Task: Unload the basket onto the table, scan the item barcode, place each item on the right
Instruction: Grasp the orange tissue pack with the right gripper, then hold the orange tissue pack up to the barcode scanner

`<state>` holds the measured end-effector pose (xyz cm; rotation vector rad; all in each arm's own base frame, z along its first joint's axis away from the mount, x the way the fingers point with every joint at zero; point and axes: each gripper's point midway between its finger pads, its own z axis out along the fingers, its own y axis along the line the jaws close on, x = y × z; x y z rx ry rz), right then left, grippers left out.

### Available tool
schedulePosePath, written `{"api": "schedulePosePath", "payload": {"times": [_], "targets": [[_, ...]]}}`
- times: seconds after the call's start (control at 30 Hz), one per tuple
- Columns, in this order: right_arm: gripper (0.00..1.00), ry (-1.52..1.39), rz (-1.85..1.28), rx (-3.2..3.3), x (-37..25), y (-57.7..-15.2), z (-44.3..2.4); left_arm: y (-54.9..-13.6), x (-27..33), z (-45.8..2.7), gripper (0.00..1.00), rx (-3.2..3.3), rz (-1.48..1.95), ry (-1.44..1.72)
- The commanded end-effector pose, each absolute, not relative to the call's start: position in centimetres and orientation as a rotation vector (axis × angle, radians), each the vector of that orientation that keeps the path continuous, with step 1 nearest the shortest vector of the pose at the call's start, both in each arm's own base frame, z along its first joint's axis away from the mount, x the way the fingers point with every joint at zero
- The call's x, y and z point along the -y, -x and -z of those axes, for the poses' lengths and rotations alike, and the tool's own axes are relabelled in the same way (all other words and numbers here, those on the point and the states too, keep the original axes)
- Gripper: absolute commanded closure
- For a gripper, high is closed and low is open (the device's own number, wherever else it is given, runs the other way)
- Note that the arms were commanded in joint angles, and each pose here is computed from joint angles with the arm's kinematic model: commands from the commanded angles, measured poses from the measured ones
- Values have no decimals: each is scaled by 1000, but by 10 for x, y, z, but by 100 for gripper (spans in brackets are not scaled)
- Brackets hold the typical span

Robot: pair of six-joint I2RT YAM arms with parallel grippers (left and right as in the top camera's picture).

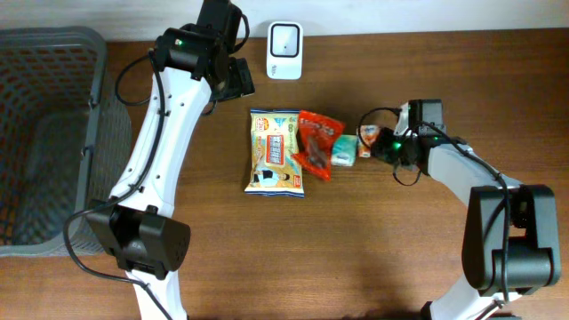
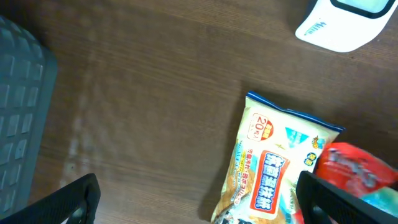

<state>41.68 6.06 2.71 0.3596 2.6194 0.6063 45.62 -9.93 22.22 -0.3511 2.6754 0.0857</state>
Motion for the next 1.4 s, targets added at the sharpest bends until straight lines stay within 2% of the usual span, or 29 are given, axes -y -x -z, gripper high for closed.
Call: {"api": "schedulePosePath", "payload": {"times": [0.0,0.1,0.13,0.2,0.23,0.27,0.3,0.33,0.4,0.43,0.5,0.57,0.67,0.73,0.77,0.8,0.87,0.93,1.03,1.1,1.17,1.23,1.37], "targets": [[96,-190,-1110,-2512,-100,-412,-64,-455,99,-231,1,-2660,-71,346],[96,-218,-1573,-2305,-89,-401,-114,-455,99,-231,1,-2660,-72,346],[96,-227,-1575,-2294,-84,-402,-115,-455,99,-231,1,-2659,-72,346],[96,-397,-1151,-2498,-63,-411,-65,-455,99,-231,1,-2660,-72,346],[96,-537,-813,-2646,-42,-403,-31,-455,99,-231,1,-2660,-72,346],[88,-563,-628,-2712,-34,-395,-17,-455,99,-231,1,-2660,-72,346],[53,-560,-529,-2737,-31,-393,-13,-455,99,-231,1,-2660,-72,346],[30,-557,-476,-2751,-27,-395,-17,-455,99,-231,1,-2660,-72,346],[27,-464,-405,-2760,-20,-405,-36,-455,99,-231,1,-2660,-72,346],[21,-297,-420,-2730,-25,-419,-52,-455,99,-231,1,-2660,-72,346],[25,-144,-400,-2705,-26,-426,-55,-455,99,-231,1,-2660,-72,346],[27,-59,-542,-2719,-44,-421,-46,-455,99,-231,1,-2660,-72,346],[28,-30,-655,-2811,-55,-407,-9,-455,99,-231,1,-2660,-72,346],[44,-48,-667,-2860,-56,-399,6,-455,99,-231,1,-2660,-72,346],[65,-64,-674,-2888,-56,-395,12,-455,99,-231,1,-2660,-72,346],[96,-125,-681,-2890,-56,-396,10,-455,99,-231,1,-2660,-72,346],[96,-148,-678,-2847,-57,-412,-6,-455,99,-231,1,-2660,-72,346],[96,-85,-646,-2731,-67,-454,-46,-455,99,-231,1,-2660,-71,346],[96,63,-444,-2268,-103,-559,-144,-455,99,-231,1,-2660,-72,346],[96,159,-185,-1970,-126,-596,-198,-455,99,-231,1,-2660,-72,346],[96,412,33,-1697,-177,-611,-226,-455,99,-231,1,-2660,-72,346],[96,542,218,-1608,-201,-619,-199,-455,99,-231,1,-2660,-72,346],[96,678,203,-1433,-234,-627,-153,-455,99,-231,1,-2660,-72,346]]}}
